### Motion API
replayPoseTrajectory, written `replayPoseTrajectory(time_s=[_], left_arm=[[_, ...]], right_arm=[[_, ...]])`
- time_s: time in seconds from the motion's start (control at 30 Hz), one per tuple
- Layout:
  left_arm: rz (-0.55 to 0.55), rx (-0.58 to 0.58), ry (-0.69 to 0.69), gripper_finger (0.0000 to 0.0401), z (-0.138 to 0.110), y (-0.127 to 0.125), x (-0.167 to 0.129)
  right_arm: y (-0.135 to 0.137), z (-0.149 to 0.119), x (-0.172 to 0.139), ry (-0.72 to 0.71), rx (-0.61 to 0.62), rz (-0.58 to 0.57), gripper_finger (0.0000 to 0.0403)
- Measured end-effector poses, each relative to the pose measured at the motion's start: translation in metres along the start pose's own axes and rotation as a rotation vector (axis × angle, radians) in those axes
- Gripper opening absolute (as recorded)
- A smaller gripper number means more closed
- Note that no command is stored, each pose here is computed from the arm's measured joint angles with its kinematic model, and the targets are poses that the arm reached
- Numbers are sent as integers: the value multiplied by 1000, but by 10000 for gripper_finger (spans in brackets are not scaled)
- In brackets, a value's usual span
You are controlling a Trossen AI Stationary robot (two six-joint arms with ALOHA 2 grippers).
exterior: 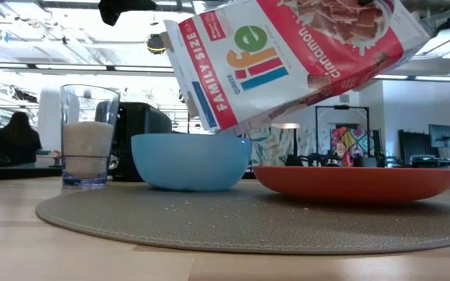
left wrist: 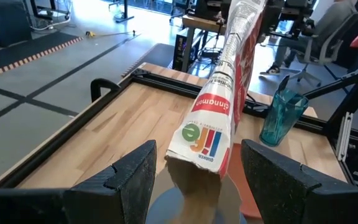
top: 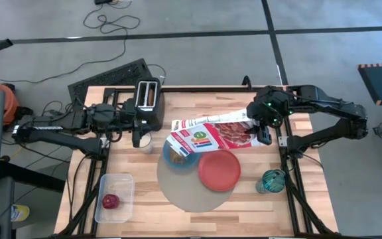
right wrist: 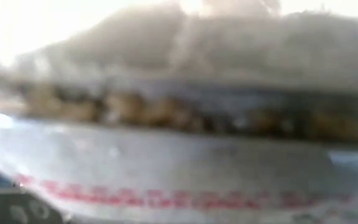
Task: Arrange a breakfast setting
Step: Pour the cereal into the blue bowl
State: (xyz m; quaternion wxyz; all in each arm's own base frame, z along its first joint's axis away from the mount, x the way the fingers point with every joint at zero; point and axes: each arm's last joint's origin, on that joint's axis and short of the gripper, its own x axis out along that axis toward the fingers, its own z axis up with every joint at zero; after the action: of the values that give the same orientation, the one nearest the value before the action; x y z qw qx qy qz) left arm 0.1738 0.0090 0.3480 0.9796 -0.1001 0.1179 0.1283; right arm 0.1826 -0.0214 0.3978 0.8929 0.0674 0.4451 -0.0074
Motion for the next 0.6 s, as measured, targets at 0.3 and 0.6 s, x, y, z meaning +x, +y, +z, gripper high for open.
replayPoseTrajectory(time_s=[0.3,0.6], left_arm=[[1,1,4,220,0,0,0],[7,3,14,220,-1,0,0]], right_arm=[[0,-1,-2,-5,-9,0,207],[4,-8,-10,-3,-8,11,207]])
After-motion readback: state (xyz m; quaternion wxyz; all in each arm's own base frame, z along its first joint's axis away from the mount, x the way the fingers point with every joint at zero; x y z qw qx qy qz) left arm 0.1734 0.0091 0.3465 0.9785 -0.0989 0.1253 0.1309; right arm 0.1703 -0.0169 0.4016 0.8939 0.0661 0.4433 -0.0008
